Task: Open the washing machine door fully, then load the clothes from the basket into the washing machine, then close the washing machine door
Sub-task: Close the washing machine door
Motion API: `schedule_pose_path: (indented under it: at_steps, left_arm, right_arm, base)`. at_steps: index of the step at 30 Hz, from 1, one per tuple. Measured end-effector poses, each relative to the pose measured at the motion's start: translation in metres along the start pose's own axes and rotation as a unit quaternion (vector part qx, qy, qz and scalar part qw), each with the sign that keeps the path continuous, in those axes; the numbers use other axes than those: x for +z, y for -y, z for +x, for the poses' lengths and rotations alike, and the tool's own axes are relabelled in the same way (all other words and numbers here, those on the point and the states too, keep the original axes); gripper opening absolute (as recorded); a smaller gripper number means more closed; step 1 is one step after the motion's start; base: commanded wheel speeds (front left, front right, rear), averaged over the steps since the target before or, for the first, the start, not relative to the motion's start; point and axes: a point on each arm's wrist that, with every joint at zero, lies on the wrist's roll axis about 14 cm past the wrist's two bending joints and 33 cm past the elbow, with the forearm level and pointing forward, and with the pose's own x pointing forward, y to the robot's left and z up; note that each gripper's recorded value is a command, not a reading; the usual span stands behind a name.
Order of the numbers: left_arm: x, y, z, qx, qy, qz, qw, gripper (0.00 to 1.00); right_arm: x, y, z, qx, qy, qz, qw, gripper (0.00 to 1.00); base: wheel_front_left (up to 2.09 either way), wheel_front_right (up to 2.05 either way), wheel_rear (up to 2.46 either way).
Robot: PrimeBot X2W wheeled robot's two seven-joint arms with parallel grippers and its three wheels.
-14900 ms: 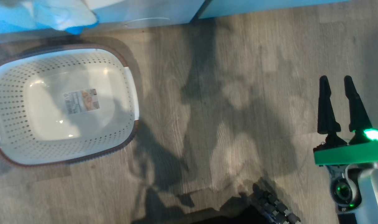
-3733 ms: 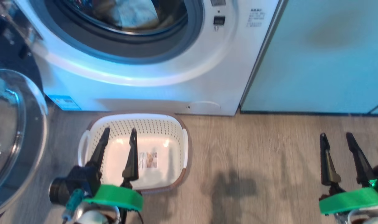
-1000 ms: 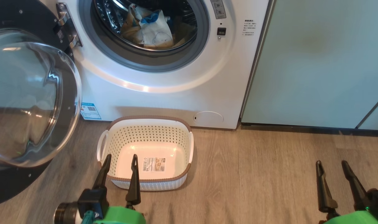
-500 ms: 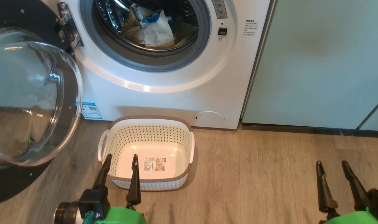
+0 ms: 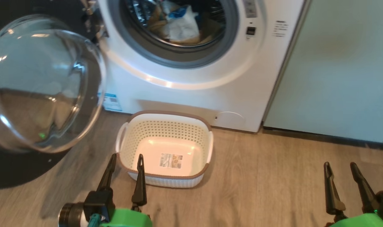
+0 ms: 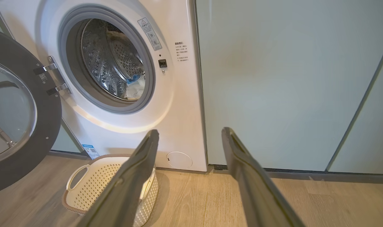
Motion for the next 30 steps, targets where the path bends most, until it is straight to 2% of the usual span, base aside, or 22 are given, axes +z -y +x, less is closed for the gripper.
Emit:
schedule_pose_path:
  at_steps: [17,24,30]
  left_arm:
    - [0.018,-0.071,-0.046,0.131,0.021,0.018,0.991,1.00]
    - [0.024,-0.085,-0.062,0.165,0.030,0.017,0.986,1.00]
    - [0.025,-0.089,-0.068,0.172,0.032,0.017,0.984,1.00]
  right_arm:
    - [-0.011,-0.075,0.038,0.124,-0.019,0.002,0.992,1.00]
    - [-0.015,-0.102,0.045,0.165,-0.025,0.004,0.986,1.00]
    - [-0.016,-0.111,0.047,0.178,-0.027,0.005,0.984,1.00]
  base:
    - [0.00,0.00,0.00]
    - [0.00,0.00,0.00]
    - [0.00,0.00,0.00]
